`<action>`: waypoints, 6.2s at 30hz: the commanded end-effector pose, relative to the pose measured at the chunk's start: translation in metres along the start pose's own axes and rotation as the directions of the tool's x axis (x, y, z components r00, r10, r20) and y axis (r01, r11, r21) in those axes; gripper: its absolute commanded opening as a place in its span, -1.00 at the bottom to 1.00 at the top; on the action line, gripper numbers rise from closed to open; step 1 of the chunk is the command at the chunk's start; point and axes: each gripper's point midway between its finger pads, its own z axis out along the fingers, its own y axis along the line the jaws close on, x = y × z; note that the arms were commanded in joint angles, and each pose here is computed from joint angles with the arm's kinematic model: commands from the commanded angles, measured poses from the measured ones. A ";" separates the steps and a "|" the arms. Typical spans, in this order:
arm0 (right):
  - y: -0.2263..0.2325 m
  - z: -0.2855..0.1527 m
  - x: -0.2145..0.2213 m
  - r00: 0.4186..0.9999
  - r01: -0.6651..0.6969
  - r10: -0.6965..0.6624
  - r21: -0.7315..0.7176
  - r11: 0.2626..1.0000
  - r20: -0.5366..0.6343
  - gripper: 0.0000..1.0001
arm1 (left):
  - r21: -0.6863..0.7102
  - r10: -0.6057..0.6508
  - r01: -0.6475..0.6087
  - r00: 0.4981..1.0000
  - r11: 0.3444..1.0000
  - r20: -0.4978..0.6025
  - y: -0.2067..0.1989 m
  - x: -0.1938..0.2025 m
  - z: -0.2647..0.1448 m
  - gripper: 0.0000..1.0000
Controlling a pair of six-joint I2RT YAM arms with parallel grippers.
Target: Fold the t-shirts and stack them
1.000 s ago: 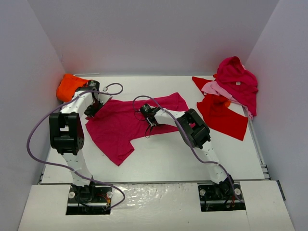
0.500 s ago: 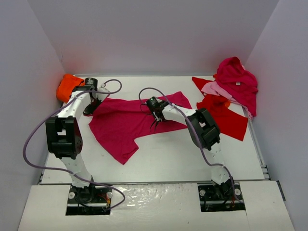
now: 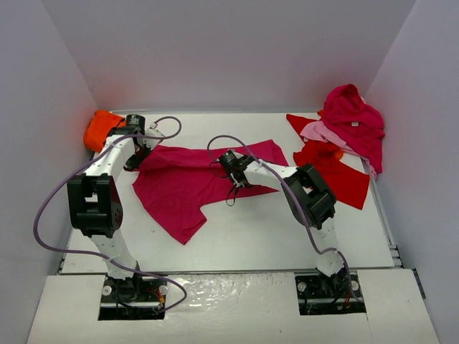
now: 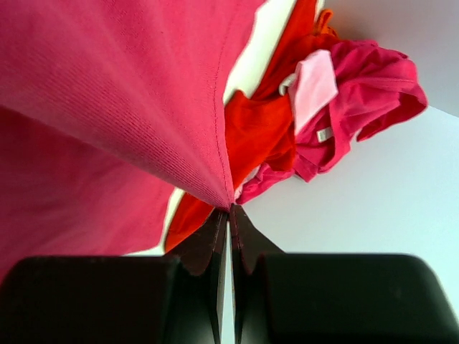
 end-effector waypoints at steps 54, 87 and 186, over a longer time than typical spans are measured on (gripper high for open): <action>0.105 0.035 -0.014 0.976 0.217 -0.203 -0.474 0.853 0.082 -0.04 | -0.129 0.027 -0.025 1.000 0.991 0.010 0.025 0.010 -0.028 -1.00; -0.303 -0.010 0.062 0.919 -0.384 0.392 0.291 0.876 0.036 -1.00 | -0.507 -0.109 0.253 0.949 0.824 0.295 0.160 -0.056 -0.200 -1.00; -0.213 -0.099 -0.046 0.801 -0.494 0.379 0.153 0.856 0.463 -1.00 | -0.117 -0.152 0.278 0.777 0.953 0.610 0.027 -0.023 -0.232 -0.99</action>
